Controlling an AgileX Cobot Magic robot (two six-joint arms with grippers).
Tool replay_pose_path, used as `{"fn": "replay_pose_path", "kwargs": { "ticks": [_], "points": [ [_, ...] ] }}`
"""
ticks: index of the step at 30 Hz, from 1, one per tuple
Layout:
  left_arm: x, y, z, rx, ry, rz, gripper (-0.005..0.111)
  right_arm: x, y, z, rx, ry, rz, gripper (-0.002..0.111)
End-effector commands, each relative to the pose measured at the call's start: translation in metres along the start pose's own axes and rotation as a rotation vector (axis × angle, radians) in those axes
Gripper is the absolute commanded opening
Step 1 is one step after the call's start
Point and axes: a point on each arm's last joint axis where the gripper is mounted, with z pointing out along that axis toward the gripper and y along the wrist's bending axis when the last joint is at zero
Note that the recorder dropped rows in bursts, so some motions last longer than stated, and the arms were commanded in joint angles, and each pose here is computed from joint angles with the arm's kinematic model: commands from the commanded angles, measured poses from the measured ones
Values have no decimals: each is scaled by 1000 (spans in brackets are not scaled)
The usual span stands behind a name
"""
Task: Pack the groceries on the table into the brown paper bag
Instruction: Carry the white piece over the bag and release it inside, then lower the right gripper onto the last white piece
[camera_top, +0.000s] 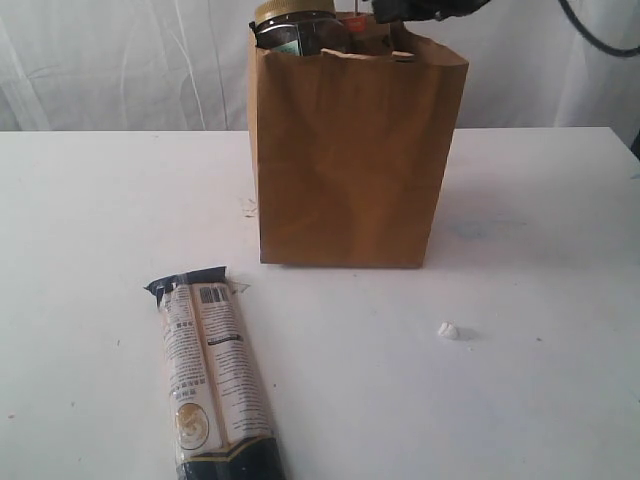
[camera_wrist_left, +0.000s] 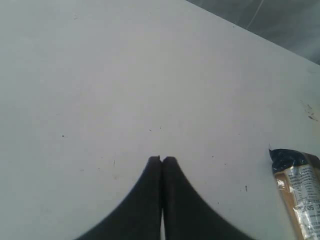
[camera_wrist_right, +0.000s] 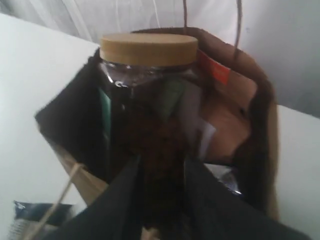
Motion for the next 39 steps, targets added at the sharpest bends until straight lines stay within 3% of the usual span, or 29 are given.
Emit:
{"fn": "replay_pose_path", "kwargs": {
  "ticks": [1, 9, 13, 16, 20, 25, 28, 34, 37, 39],
  "points": [
    [1, 0, 0, 4, 3, -3, 0, -7, -5, -41, 154, 37, -158, 27],
    [1, 0, 0, 4, 3, -3, 0, 0, -27, -102, 546, 229, -244, 27],
    [1, 0, 0, 4, 3, -3, 0, 19, -41, -118, 691, 419, -50, 27],
    [1, 0, 0, 4, 3, -3, 0, 38, -41, -109, 630, 467, 38, 27],
    [1, 0, 0, 4, 3, -3, 0, 76, -37, -87, 525, 616, 45, 27],
    [1, 0, 0, 4, 3, -3, 0, 143, -31, -57, 425, 831, 96, 27],
    [1, 0, 0, 4, 3, -3, 0, 170, -29, -32, 358, 793, 119, 27],
    [1, 0, 0, 4, 3, -3, 0, 196, -19, 12, 184, 611, 189, 28],
    [1, 0, 0, 4, 3, -3, 0, 215, -12, 37, 91, 680, 199, 43],
    [1, 0, 0, 4, 3, -3, 0, 225, -11, 48, 85, 707, 204, 46]
  ]
}}
